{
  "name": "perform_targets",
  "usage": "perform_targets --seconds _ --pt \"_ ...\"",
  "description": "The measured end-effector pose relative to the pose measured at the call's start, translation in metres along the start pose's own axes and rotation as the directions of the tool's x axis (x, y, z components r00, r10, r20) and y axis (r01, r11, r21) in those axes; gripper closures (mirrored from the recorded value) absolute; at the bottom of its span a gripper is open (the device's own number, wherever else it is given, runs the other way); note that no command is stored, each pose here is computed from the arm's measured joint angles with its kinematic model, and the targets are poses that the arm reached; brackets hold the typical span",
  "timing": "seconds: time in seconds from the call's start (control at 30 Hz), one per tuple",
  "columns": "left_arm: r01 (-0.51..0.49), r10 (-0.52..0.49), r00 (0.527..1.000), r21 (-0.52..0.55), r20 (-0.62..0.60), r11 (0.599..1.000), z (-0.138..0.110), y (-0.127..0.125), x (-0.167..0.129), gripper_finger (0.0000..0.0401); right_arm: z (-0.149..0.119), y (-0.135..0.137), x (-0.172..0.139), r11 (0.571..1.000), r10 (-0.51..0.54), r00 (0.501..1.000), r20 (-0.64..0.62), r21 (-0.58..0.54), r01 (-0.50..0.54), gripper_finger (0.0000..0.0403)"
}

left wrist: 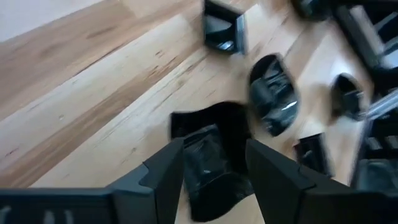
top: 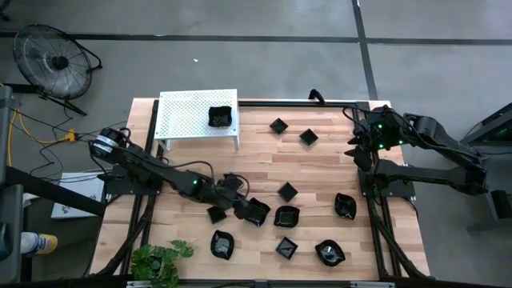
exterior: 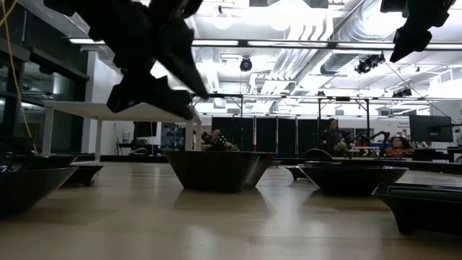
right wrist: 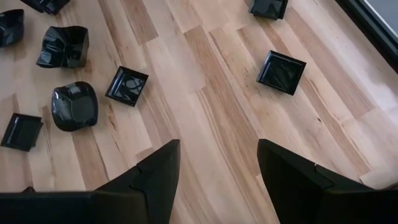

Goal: Pick & Place Mini shaped plates
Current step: Stack the black distorted square plate on top of the black distorted square plate on the shelf

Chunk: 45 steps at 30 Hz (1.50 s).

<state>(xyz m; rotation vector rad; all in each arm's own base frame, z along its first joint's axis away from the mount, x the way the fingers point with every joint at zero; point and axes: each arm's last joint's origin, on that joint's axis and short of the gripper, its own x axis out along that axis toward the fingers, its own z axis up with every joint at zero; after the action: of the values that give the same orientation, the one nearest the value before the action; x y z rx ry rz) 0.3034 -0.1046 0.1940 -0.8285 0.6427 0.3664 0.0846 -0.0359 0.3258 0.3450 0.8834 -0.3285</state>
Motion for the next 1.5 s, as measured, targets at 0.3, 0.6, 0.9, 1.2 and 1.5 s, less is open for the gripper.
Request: perform_targets --seconds 0.3,0.6,0.9,1.2,1.5 --pt "-0.081 0.083 0.996 0.033 -0.038 0.996 0.001 -0.014 0.016 0.0243 0.0 0.0 0.0 1.0 -0.002 1.0 0.0 -0.003 0.002 0.0194" --pt "-0.197 0.205 0.974 0.088 -0.1 0.976 -0.001 -0.022 0.031 0.0243 0.0 0.0 0.0 1.0 -0.004 1.0 0.0 -0.011 0.004 0.0194" --pt "-0.228 0.245 0.952 0.11 -0.182 0.967 -0.011 -0.02 0.049 0.0243 0.0 0.0 0.0 1.0 -0.001 1.0 -0.001 -0.023 0.001 0.0194" --pt "-0.241 0.254 0.944 0.088 -0.211 0.967 -0.014 -0.018 0.052 0.0244 0.0 0.0 0.0 0.999 -0.004 1.0 0.0 -0.045 0.004 0.0194" --pt "-0.231 0.248 0.935 0.093 -0.253 0.968 -0.015 -0.018 0.051 0.0327 0.0 0.0 0.0 0.999 -0.004 1.0 0.0 -0.045 0.004 0.0194"
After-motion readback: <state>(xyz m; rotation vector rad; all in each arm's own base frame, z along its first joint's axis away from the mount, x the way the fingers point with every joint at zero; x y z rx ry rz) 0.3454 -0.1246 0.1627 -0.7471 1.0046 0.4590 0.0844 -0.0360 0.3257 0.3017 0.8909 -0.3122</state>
